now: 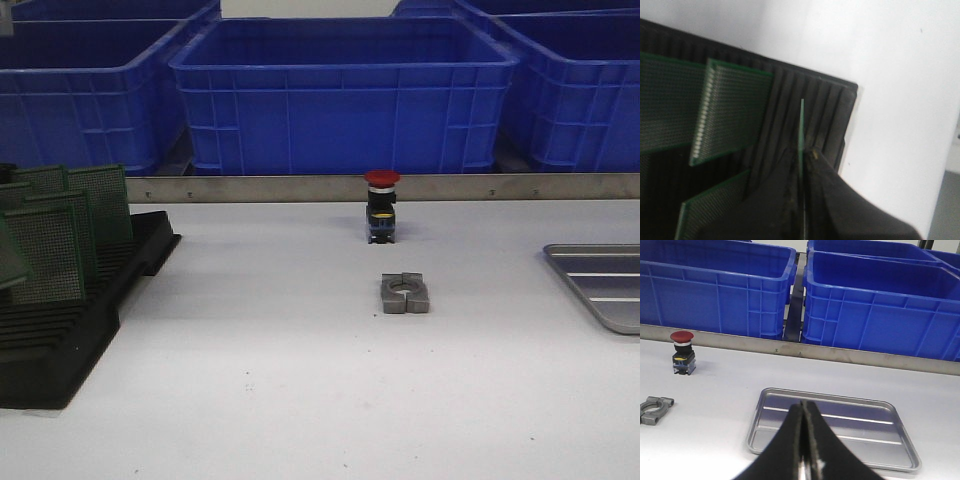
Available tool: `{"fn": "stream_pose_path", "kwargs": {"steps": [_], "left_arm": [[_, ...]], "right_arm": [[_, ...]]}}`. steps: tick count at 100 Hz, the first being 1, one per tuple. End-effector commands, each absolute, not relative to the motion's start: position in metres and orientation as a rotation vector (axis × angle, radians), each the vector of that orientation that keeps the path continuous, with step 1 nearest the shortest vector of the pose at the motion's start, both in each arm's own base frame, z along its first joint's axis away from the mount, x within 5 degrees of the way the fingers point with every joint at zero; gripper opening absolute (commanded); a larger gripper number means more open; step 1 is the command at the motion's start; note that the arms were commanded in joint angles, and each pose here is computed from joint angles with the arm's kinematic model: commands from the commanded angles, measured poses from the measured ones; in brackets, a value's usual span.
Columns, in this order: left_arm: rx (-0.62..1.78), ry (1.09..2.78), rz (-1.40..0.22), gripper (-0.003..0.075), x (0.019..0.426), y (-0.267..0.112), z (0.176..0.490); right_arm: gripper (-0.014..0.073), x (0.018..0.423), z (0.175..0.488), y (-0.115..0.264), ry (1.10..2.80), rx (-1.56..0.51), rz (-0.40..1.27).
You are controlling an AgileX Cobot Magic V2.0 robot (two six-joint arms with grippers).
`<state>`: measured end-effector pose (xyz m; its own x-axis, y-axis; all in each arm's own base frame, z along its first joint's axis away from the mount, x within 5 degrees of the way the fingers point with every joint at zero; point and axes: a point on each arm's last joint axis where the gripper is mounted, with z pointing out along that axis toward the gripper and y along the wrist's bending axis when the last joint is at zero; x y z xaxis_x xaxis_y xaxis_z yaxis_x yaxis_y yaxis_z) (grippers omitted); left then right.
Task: Place circuit board on tray
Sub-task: 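Grasp a green circuit board with the left gripper and lift it out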
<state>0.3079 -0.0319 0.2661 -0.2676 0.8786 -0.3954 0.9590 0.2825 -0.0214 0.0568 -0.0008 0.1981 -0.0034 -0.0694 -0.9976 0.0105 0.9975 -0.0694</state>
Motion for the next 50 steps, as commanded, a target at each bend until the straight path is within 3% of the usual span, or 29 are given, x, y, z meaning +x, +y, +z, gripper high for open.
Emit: {"fn": "stream_pose_path", "kwargs": {"steps": [1,50], "left_arm": [[1.616,2.15,-0.487,-0.002,0.297,-0.047,0.299],[1.658,1.827,-0.869,-0.002,0.27,-0.147,0.319]], "right_arm": [[-0.006,0.055,0.207,0.0,1.468,-0.054,-0.07],[-0.006,0.055,0.207,0.0,1.467,-0.054,-0.07]]}}
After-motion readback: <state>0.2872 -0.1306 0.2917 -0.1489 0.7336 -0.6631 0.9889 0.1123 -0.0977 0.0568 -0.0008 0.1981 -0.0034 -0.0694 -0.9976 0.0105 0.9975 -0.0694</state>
